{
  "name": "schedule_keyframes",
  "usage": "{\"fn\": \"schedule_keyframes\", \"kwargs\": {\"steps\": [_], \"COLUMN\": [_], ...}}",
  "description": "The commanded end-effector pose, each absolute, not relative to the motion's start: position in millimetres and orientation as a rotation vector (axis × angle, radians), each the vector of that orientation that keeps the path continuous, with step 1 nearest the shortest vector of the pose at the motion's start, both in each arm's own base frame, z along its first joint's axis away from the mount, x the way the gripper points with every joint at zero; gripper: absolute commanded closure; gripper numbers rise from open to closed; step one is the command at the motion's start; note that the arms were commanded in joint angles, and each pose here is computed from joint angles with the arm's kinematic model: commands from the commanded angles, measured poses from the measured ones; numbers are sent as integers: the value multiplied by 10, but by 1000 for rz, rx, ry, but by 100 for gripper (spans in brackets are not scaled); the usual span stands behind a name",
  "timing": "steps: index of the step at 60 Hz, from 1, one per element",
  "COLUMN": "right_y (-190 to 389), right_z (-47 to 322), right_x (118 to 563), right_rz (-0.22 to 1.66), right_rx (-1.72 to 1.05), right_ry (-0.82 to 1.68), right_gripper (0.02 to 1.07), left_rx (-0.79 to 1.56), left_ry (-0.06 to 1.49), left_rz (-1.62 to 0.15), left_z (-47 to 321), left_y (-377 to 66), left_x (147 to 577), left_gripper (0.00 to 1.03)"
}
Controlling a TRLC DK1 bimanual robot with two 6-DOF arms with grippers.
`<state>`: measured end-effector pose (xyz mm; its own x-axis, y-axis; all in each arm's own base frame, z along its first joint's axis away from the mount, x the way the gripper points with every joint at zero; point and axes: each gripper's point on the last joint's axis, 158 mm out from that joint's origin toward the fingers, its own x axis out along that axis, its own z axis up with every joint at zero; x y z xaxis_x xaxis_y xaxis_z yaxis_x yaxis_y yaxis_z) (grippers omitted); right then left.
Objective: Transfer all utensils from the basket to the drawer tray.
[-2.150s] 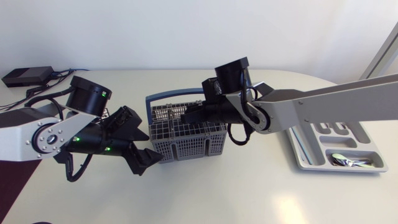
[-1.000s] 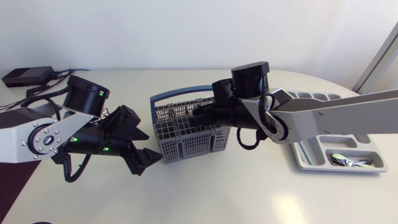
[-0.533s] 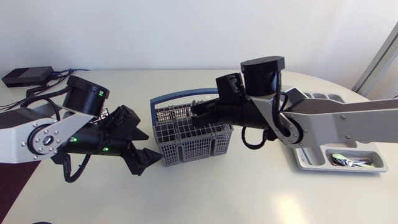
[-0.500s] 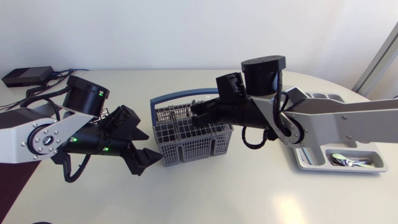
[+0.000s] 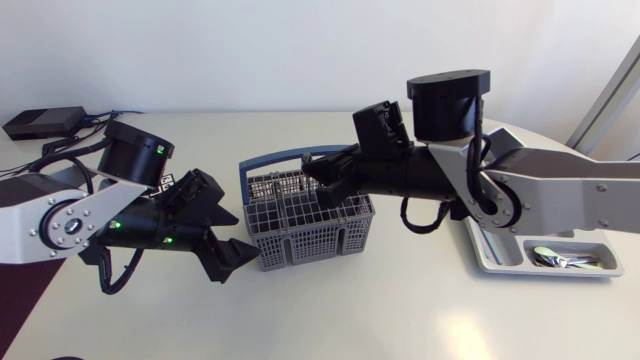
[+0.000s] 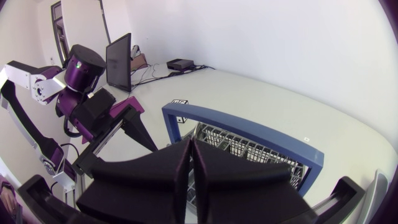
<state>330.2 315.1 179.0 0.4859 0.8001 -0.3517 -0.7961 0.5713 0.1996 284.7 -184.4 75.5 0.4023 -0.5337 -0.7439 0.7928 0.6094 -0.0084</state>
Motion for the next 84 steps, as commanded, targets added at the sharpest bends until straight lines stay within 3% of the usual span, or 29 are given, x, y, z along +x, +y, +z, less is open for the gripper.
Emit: {"fn": "schedule_keyframes", "kwargs": {"steps": [1,18,37,53,68,84], "right_y": [3196,3051,2802,2199,1241,-92], "right_z": [1903,2140,2509,2813,2574,1821], "right_x": [3211,3162,3178,3253,3420,3318], "right_rz": [1023,1059,1103,954,664,351], "right_rx": [-7,-7,188,204,65,-76], "right_ry": [413,382,448,449,508,666], "right_gripper": [101,101,101,101,101,101], "left_rx": [358,361,360,360,360,358], "left_ry": [805,805,802,792,786,792], "left_rz": [-876,-879,-880,-878,-884,-890], "left_z": [708,704,747,813,872,897], "left_y": [-1857,-1859,-1864,-1867,-1902,-1926], "left_x": [2755,2746,2746,2752,2758,2732], "left_gripper": [6,6,6,6,6,5]}}
